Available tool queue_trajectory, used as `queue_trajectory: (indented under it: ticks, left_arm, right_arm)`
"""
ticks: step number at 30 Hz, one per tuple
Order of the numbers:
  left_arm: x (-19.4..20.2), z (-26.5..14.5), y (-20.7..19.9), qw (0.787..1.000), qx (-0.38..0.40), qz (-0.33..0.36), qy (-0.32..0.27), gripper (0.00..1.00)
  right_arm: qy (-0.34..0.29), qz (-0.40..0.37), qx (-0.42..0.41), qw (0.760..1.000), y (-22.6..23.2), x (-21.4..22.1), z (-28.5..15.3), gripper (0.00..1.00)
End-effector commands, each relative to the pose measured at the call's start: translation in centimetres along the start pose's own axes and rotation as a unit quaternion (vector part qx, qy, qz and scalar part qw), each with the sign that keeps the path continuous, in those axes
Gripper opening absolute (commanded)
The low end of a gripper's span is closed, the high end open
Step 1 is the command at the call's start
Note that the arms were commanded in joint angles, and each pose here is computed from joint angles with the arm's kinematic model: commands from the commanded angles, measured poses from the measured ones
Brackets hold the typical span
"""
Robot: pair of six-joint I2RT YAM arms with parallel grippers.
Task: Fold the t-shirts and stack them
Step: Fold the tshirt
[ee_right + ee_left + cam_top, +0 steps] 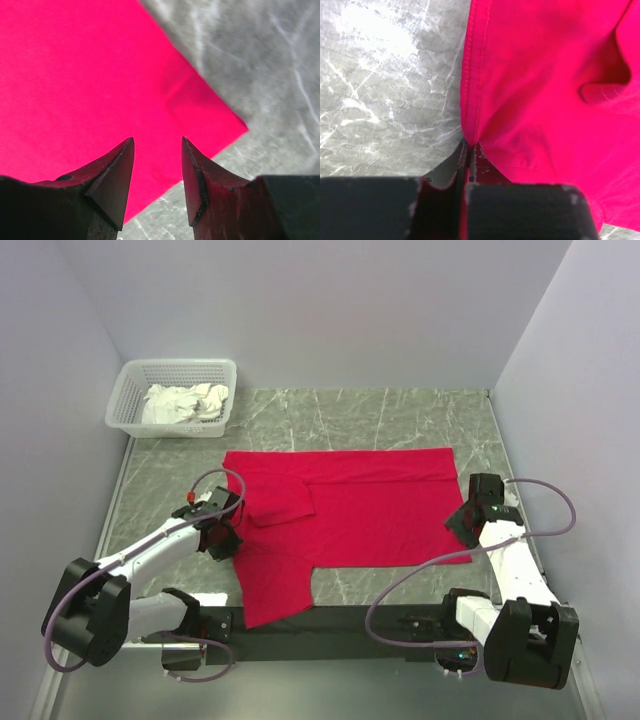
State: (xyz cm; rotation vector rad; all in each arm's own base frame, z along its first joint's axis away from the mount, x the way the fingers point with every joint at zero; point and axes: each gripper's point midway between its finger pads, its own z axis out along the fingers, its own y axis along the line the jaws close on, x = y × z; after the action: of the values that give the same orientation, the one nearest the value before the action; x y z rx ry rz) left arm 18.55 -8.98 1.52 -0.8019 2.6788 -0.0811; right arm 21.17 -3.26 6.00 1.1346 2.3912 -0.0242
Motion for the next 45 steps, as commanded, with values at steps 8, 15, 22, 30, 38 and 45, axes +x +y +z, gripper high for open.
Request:
queue_trajectory:
  ticks: [8, 15, 22, 30, 38, 45]
  left_arm:
    - [-0.9, -1.1, -1.0, 0.998, 0.042, -0.008, -0.038, 0.01]
    - [-0.9, -1.6, -1.4, 0.997, 0.059, -0.01, -0.045, 0.01]
    - [-1.1, -1.9, -1.2, 0.997, 0.056, -0.015, -0.052, 0.01]
    - [-1.2, -1.9, -0.9, 0.997, 0.047, -0.021, -0.056, 0.01]
    - [-1.3, -2.0, -0.7, 0.997, 0.041, -0.024, -0.059, 0.01]
    - [-1.9, -3.1, -1.0, 0.996, 0.05, -0.028, -0.069, 0.01]
  right_arm:
    - [0.043, 0.056, 0.121, 0.99, -3.7, 1.1, 0.5, 0.46]
    - [0.054, 0.1, 0.134, 0.984, -4.7, 3.0, 1.7, 0.43]
    - [0.036, 0.123, 0.129, 0.983, -5.2, 2.4, 2.3, 0.38]
    - [0.048, 0.13, 0.123, 0.983, -5.1, 2.9, 2.8, 0.35]
    - [0.064, 0.127, 0.128, 0.982, -5.1, 3.5, 3.6, 0.18]
    - [0.041, 0.1, 0.148, 0.983, -5.8, 2.0, 2.3, 0.0]
